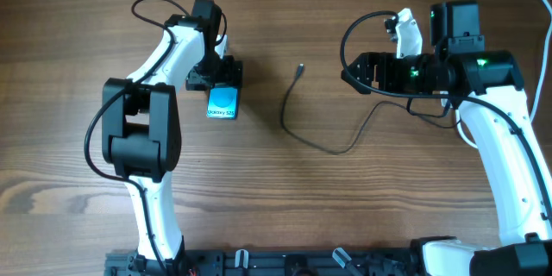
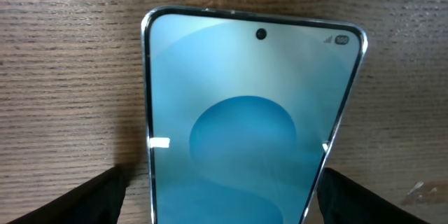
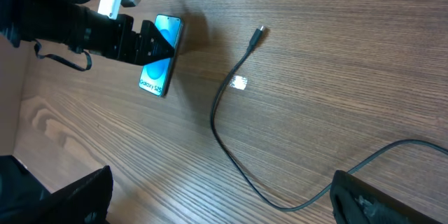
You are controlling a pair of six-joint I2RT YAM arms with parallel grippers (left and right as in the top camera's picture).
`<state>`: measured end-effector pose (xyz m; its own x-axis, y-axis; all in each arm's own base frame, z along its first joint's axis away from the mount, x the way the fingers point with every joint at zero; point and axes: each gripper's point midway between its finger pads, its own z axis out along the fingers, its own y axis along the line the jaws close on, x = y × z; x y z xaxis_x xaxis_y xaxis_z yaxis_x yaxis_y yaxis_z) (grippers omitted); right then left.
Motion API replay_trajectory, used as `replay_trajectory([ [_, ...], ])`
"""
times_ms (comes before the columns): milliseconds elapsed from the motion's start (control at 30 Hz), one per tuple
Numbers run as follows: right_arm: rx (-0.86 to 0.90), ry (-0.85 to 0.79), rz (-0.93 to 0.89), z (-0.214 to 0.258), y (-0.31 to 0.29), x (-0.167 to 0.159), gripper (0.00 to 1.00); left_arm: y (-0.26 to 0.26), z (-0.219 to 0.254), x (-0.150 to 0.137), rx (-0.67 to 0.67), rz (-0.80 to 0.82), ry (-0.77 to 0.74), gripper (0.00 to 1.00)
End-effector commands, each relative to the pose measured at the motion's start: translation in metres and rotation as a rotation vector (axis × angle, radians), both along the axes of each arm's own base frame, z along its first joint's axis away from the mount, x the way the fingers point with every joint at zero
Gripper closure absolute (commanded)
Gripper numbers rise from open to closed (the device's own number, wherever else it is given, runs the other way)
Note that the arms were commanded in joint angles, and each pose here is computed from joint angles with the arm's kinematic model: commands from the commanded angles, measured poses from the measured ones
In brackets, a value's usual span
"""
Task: Plug charger to phone and switch on socket
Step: 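Grasp the phone with the left gripper and lift it upright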
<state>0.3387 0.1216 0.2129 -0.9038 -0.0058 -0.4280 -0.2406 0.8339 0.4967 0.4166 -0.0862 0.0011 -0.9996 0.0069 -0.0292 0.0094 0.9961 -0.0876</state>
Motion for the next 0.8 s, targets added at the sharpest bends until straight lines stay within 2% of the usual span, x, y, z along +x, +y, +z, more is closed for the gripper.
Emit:
replay_trajectory([
  [0,-0.015,0.011,-0.017,-0.003,-0.002,0.003,0.0,0.004,-0.02,-0.014,0.074,0.026,0.042,0.13],
  [133,-0.021,0.015,-0.02,-0.004,-0.003,0.002,0.0,-0.006,-0.029,-0.023,0.085,0.013,0.052,0.13],
  [333,-0.038,0.016,-0.029,-0.005,-0.005,0.003,0.0,-0.005,-0.031,-0.028,0.09,0.072,0.067,0.23],
  [533,-0.038,0.016,-0.029,-0.005,-0.005,0.003,0.0,-0.008,-0.031,-0.028,0.09,0.084,0.068,0.25],
  [567,-0.038,0.015,-0.028,-0.005,-0.005,0.003,0.0,-0.008,-0.031,-0.028,0.09,0.084,0.068,0.26],
  [633,-0.038,0.016,-0.029,-0.005,-0.005,0.003,0.0,-0.008,-0.031,-0.028,0.09,0.084,0.067,0.37],
  [767,-0.038,0.015,-0.028,-0.005,-0.005,0.003,0.0,-0.008,-0.031,-0.029,0.091,0.084,0.07,0.38],
])
